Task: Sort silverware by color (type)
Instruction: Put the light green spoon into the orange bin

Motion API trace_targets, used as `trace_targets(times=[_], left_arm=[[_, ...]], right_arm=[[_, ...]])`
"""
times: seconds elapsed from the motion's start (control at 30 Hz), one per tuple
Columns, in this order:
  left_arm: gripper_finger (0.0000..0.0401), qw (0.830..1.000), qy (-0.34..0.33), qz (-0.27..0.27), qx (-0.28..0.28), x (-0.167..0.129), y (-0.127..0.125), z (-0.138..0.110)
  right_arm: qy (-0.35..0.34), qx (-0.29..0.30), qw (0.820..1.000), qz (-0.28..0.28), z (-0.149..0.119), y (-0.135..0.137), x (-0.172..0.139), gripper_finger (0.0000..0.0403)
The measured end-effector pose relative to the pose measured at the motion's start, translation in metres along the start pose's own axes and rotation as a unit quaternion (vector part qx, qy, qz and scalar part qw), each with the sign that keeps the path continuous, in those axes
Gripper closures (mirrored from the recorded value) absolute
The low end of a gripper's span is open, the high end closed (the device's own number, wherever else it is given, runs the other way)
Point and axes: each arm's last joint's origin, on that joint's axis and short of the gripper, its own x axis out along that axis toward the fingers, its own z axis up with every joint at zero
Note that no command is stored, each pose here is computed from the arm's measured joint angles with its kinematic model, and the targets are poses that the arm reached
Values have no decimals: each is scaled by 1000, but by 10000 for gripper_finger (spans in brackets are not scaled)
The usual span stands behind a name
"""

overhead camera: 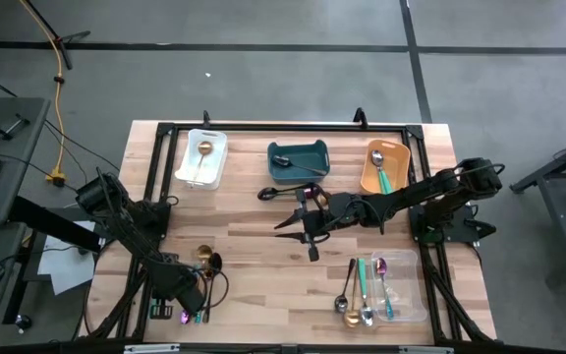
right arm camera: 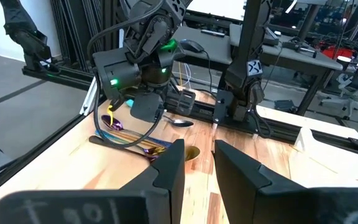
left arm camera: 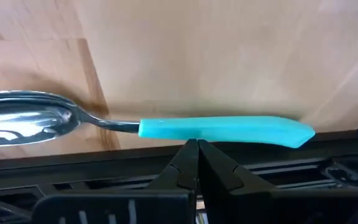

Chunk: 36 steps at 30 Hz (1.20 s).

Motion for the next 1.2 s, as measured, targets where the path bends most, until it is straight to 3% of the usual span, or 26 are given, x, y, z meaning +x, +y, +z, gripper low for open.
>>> trace_targets(times=[0.47,1.2], left_arm=[[401,1000,25,2,6,9,9,-3],[401,1000,9,1,16,9,7,-1]], right_arm=[[6,0,1000,1,-1,0,0,320],[9,-1,1000,2,-2,0,0,320]])
